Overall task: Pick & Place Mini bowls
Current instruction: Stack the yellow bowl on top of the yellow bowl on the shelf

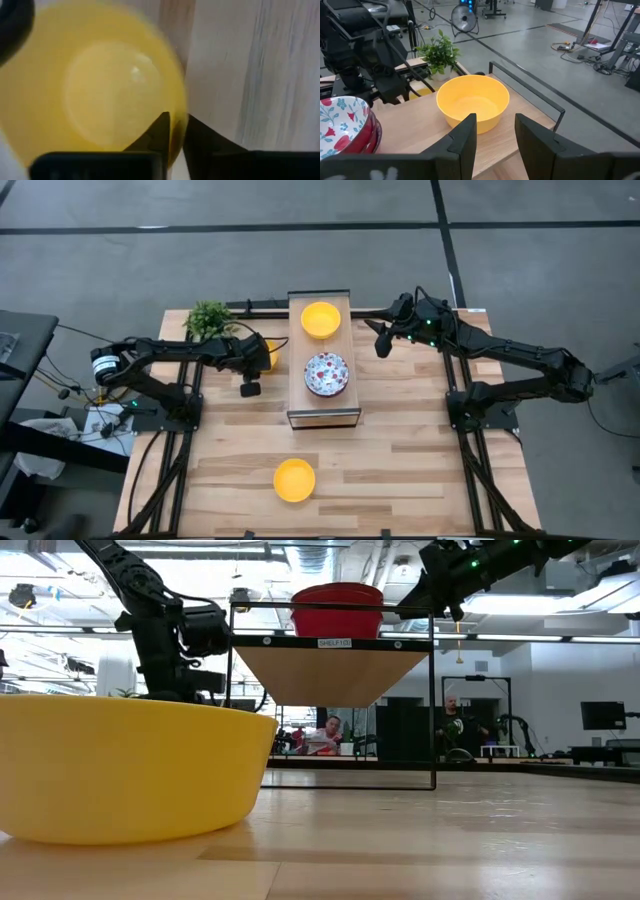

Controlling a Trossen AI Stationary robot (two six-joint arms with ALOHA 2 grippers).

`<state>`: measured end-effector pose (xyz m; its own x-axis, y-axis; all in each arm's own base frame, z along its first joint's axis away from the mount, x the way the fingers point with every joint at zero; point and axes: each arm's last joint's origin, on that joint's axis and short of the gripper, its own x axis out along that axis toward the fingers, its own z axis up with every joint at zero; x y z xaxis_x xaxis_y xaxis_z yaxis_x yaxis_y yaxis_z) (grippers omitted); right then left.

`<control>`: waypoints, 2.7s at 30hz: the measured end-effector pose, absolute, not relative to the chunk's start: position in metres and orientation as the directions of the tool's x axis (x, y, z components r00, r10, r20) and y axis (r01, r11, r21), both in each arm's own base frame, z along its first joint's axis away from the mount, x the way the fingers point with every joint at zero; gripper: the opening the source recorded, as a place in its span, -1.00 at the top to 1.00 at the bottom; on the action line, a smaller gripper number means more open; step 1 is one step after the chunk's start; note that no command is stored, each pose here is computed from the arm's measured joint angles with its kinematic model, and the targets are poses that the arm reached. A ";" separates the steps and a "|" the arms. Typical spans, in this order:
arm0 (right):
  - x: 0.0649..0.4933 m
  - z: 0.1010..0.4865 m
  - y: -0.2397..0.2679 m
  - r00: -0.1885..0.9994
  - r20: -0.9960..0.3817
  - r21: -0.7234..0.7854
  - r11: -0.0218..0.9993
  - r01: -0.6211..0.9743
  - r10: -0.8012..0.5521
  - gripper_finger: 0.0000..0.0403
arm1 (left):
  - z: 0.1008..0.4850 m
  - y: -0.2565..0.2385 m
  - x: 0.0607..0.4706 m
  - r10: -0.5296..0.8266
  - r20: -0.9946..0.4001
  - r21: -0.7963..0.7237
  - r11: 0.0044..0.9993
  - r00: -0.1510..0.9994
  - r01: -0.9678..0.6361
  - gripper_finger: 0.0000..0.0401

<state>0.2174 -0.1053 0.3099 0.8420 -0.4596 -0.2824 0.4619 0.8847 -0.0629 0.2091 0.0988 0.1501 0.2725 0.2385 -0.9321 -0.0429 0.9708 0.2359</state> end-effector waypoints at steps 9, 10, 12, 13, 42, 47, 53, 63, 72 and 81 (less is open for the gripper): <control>0.217 0.310 -0.105 0.842 -0.283 -0.063 0.885 0.462 -0.460 0.38 | 0.176 0.094 0.198 0.281 -0.913 0.267 0.960 0.296 -0.088 0.97; 0.217 0.310 -0.105 0.842 -0.282 -0.063 0.885 0.462 -0.460 0.38 | 0.183 0.093 0.195 0.291 -0.909 0.274 0.957 0.300 -0.096 0.98; 0.217 0.310 -0.105 0.842 -0.283 -0.063 0.885 0.462 -0.460 0.38 | 0.200 0.090 0.190 0.321 -0.887 0.295 0.947 0.332 -0.128 0.98; 0.217 0.310 -0.105 0.842 -0.283 -0.064 0.885 0.462 -0.460 0.38 | 0.209 0.089 0.188 0.334 -0.870 0.300 0.942 0.363 -0.150 0.98; 0.216 0.309 -0.107 0.835 -0.292 -0.034 0.878 0.478 -0.466 0.38 | 0.392 0.092 0.300 0.467 -0.502 0.781 0.606 0.728 0.149 0.97; 0.203 0.311 -0.110 0.811 -0.325 -0.045 0.865 0.500 -0.486 0.38 | 0.388 0.095 0.322 0.436 -0.541 0.787 0.563 0.719 0.251 0.97; 0.177 0.328 -0.106 0.830 -0.264 -0.105 0.870 0.483 -0.492 0.38 | 0.379 0.101 0.333 0.405 -0.627 0.738 0.582 0.665 0.340 0.97; 0.136 0.302 -0.094 0.916 -0.120 -0.025 0.923 0.384 -0.384 0.38 | 0.374 0.109 0.335 0.407 -0.661 0.721 0.578 0.630 0.383 0.97; 0.123 0.265 -0.084 0.931 0.018 0.126 0.924 0.361 -0.366 0.38 | 0.368 0.116 0.333 0.387 -0.698 0.685 0.608 0.603 0.402 0.97; 0.125 0.262 -0.080 0.941 0.020 0.175 0.928 0.330 -0.338 0.38 | 0.358 0.122 0.336 0.325 -0.742 0.628 0.644 0.586 0.437 0.97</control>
